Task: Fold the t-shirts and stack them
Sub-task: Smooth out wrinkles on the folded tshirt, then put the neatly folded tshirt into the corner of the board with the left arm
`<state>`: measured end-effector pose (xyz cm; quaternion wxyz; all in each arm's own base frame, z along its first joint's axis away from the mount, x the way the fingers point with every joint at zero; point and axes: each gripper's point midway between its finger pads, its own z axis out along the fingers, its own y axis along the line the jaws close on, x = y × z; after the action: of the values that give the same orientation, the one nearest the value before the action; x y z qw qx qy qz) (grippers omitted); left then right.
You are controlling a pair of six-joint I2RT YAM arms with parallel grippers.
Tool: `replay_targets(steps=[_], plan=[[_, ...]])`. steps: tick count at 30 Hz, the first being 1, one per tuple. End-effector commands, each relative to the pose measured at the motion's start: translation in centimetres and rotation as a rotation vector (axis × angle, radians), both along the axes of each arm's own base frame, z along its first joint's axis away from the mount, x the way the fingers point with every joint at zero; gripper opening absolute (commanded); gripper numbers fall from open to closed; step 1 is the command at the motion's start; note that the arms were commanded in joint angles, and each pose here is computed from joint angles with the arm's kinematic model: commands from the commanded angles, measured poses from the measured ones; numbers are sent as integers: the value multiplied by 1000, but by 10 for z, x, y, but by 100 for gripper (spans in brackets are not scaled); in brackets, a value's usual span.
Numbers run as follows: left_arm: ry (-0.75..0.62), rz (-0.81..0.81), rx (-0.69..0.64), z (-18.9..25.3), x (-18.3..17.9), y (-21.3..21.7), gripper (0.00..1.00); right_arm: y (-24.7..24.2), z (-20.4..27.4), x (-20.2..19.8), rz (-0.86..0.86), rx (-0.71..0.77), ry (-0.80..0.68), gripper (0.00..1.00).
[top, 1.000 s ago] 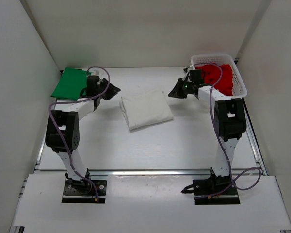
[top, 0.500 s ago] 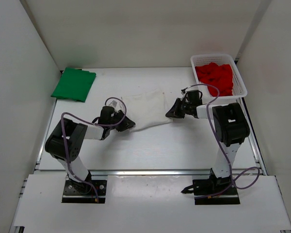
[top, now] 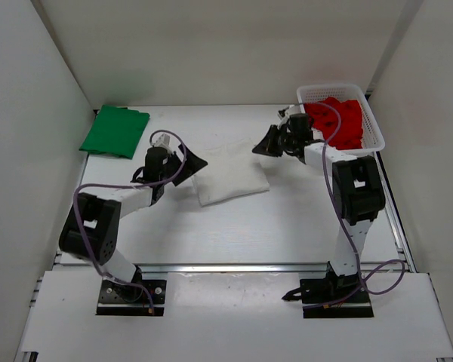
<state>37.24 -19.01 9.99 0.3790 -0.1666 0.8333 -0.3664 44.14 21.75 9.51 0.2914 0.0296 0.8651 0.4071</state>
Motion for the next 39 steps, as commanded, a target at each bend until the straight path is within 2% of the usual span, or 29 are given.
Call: replay_targets(steps=[1,2,4,6,8,10,13,18,22,23,25,27,28,30,33,36,39], plan=[[9,28,56,-3,39,9,98,23,14,39,85,5,-69,1],[45,6,71,-20,44,5,99,27,21,48,96,1,-68,0],[68,-8,70,-22,66,1,99,24,3,66,86,-6,-37,0],[116,-16,35,-41,76,0,85,25,-11,75,94,-8,-1,0],[127,-9,-17,-46,80,1,55,21,-27,86,85,-24,33,0],[167,30,-26,-59,86,11,41,15,-43,88,76,-47,57,0],[232,57,-7,-80,83,23,38,7,-53,88,53,-38,73,0],[267,105,-120,-86,69,37,46,-10,-57,93,4,-38,88,0],[164,121,-188,-47,65,45,52,-7,-43,98,16,-32,63,0],[160,134,-176,-47,63,51,56,-6,-35,98,24,-16,50,0],[134,173,-114,-38,59,63,67,5,-13,94,55,8,9,8],[120,169,-31,-37,54,68,73,10,3,92,63,14,-22,24],[112,168,-6,-36,55,68,78,12,11,90,70,20,-38,28],[148,129,60,-47,48,65,83,18,37,80,82,32,-87,47],[194,35,101,-62,37,41,93,19,62,67,66,62,-147,55],[237,-30,128,-81,30,22,92,14,80,45,55,106,-194,57],[251,-44,136,-94,28,7,86,10,92,23,45,142,-225,57]])
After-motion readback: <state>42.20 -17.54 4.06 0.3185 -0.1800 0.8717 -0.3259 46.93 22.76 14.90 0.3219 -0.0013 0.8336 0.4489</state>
